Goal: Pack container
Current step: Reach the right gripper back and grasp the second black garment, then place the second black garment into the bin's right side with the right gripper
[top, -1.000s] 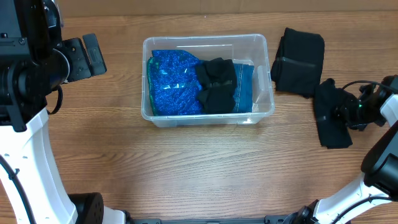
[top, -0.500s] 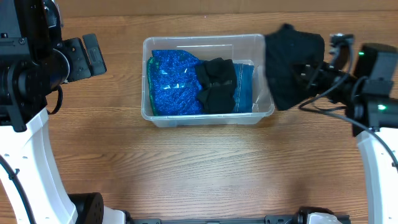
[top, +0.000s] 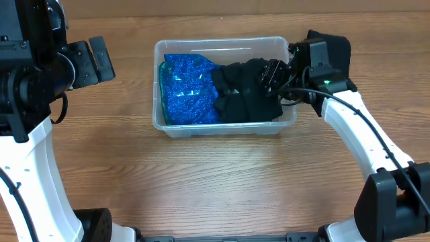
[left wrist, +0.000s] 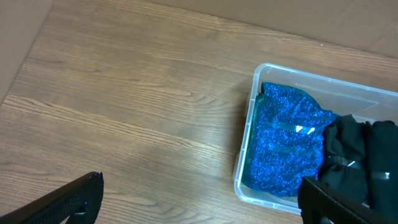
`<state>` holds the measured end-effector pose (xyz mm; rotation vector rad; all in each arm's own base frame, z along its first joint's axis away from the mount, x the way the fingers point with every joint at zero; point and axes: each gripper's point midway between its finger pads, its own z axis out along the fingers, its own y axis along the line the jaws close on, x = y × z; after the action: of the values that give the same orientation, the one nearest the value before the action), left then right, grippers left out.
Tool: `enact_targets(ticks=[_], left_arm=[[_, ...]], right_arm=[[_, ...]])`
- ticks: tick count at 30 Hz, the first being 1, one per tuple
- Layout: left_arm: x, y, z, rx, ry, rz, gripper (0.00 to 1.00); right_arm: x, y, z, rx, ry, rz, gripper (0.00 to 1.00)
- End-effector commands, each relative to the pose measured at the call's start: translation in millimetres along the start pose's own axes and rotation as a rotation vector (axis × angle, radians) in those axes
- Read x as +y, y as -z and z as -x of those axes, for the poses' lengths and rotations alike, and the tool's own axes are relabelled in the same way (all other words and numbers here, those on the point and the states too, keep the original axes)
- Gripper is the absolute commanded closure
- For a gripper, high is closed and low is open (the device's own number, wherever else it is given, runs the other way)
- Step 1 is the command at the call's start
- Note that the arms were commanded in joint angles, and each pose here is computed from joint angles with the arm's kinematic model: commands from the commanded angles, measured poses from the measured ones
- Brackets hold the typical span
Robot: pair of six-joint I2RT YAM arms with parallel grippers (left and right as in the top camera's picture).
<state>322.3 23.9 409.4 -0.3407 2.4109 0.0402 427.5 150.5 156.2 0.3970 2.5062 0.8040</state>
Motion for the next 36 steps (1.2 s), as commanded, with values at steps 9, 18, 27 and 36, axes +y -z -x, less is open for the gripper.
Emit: enact_targets(ticks=[9, 18, 27, 36], left_arm=[[4, 3, 0, -0.010, -0.019, 0.013, 0.00], [4, 3, 0, -0.010, -0.019, 0.013, 0.00], [4, 3, 0, -0.010, -0.019, 0.013, 0.00], [4, 3, 0, -0.010, -0.019, 0.013, 0.00]], right_arm=[[32, 61, 23, -0.122, 0.253, -0.210, 0.74], [-65, -58, -28, 0.146, 0.103, -0.458, 0.87], [38, 60, 51, -0.106, 0.297, -0.283, 0.21], [-122, 126, 133, -0.210, -0.079, -0.393, 0.00]])
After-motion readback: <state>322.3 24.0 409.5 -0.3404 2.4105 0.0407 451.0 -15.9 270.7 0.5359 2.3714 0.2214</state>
